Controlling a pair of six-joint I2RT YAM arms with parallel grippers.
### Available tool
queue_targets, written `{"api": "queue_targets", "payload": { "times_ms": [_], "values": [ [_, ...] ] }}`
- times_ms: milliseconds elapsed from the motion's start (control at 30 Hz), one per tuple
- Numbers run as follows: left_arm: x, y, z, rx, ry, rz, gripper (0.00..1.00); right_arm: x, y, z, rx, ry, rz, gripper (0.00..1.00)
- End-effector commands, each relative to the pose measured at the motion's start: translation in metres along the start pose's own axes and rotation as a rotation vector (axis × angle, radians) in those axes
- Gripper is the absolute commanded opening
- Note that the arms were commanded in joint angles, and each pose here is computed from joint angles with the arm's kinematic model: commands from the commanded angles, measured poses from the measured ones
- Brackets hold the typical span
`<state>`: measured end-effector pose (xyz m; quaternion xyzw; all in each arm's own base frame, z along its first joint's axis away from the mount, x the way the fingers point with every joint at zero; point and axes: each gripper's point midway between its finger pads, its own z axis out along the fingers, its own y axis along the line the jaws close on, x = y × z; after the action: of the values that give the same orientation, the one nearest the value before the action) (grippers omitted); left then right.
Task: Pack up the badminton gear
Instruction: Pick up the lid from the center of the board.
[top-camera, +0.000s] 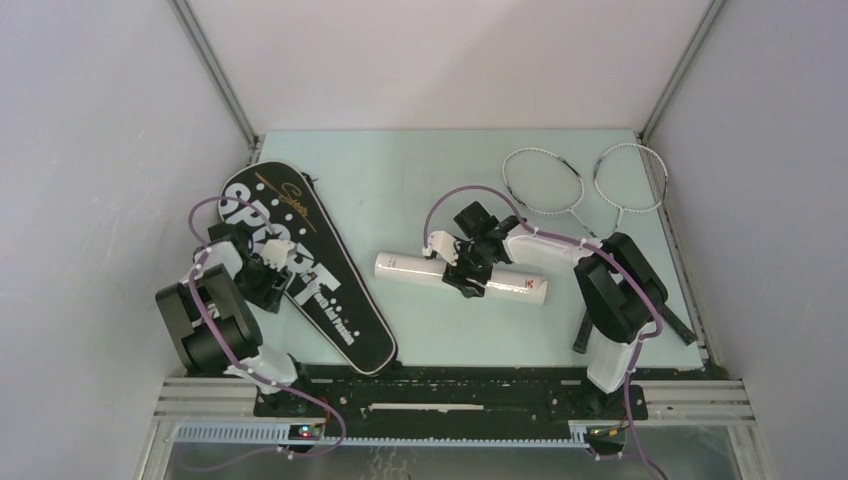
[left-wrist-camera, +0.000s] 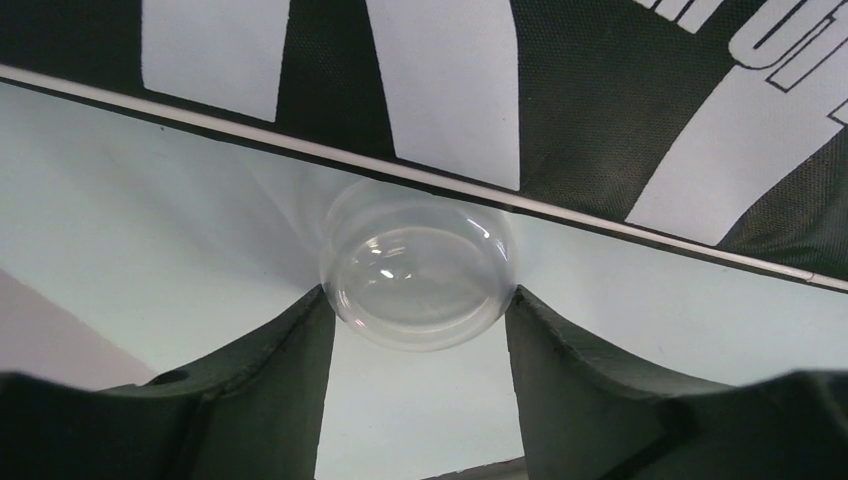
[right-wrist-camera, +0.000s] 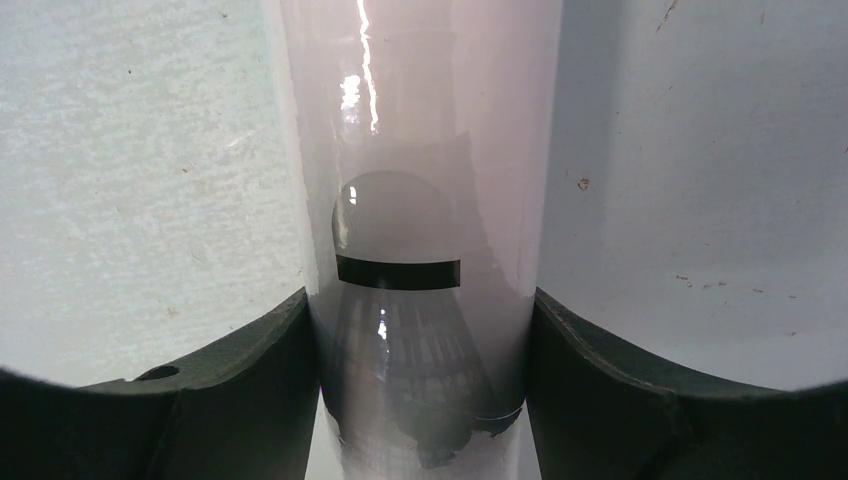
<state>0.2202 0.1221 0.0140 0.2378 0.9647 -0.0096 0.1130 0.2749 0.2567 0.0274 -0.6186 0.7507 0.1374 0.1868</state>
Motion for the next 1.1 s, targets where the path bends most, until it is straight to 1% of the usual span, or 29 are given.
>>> {"api": "queue_targets", "payload": {
  "times_ms": [0,100,400,833,1067],
  "values": [
    [-0.005,0.004,0.004,-0.016,-0.042,-0.012,0.58,-0.004,0.004,-0.006,0.003,-0.009,-0.027,0.05],
    [-0.005,0.002,0.0,-0.025,-0.05,-0.011,0.56,-0.003,0.005,-0.005,0.001,-0.008,-0.025,0.05],
    [-0.01,0.002,-0.017,-0.059,-0.08,0.0,0.56,-0.003,0.006,-0.004,-0.003,-0.005,-0.03,0.05],
    [-0.006,-0.006,-0.037,-0.071,-0.081,0.03,0.55,-0.004,0.007,-0.005,-0.004,-0.007,-0.033,0.05],
    [-0.013,-0.015,-0.056,-0.071,-0.127,0.05,0.55,-0.006,0.005,-0.007,0.004,-0.015,-0.031,0.05]
  ]
}}
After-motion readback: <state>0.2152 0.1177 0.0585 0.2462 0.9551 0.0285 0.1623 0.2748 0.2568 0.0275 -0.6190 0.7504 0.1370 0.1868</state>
